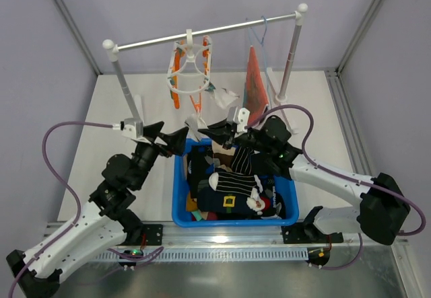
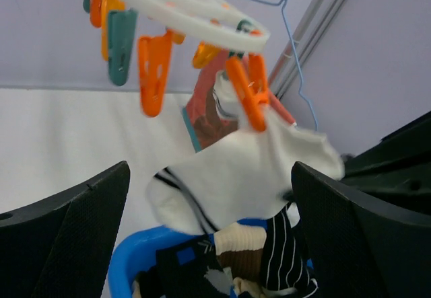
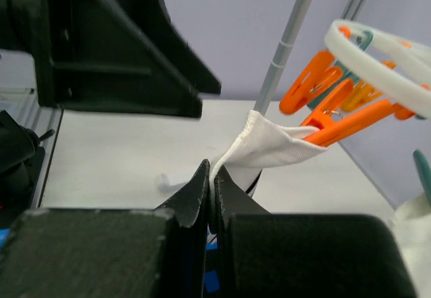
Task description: Remove the socks clipped to the hanger
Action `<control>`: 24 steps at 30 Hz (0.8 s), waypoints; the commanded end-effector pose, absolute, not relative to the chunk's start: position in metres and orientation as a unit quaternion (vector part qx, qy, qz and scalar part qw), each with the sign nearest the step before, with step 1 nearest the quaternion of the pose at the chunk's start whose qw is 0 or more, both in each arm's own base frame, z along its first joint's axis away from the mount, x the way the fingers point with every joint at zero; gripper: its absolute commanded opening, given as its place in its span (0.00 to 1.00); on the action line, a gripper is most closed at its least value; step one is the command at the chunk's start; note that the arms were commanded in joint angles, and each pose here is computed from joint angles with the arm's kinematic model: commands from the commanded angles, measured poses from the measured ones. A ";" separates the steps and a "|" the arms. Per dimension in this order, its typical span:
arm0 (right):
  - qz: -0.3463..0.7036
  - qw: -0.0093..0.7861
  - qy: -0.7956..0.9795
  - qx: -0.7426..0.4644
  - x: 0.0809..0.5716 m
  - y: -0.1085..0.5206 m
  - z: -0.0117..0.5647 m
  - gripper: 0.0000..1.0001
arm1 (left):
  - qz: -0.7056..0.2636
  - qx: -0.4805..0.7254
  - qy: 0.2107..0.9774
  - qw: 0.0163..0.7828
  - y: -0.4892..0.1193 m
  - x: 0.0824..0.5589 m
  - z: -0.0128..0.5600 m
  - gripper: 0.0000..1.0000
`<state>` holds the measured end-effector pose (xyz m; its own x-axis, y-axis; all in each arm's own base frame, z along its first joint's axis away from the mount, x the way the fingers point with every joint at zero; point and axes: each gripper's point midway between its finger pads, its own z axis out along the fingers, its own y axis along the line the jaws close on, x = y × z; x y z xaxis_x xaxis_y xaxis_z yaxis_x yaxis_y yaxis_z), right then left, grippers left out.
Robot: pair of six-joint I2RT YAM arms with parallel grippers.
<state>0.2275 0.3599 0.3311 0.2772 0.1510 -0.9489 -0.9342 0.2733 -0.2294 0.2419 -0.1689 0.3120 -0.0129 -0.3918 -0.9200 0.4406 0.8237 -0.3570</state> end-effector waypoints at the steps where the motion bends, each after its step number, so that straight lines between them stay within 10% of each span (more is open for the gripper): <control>1: 0.384 0.665 0.454 -0.452 0.236 0.371 0.323 0.04 | -0.293 0.004 0.653 0.698 -0.172 0.250 0.337 1.00; 24: 0.344 0.653 0.490 -0.464 0.262 0.398 0.297 0.04 | -0.174 -0.011 0.741 0.648 -0.188 0.305 0.342 0.84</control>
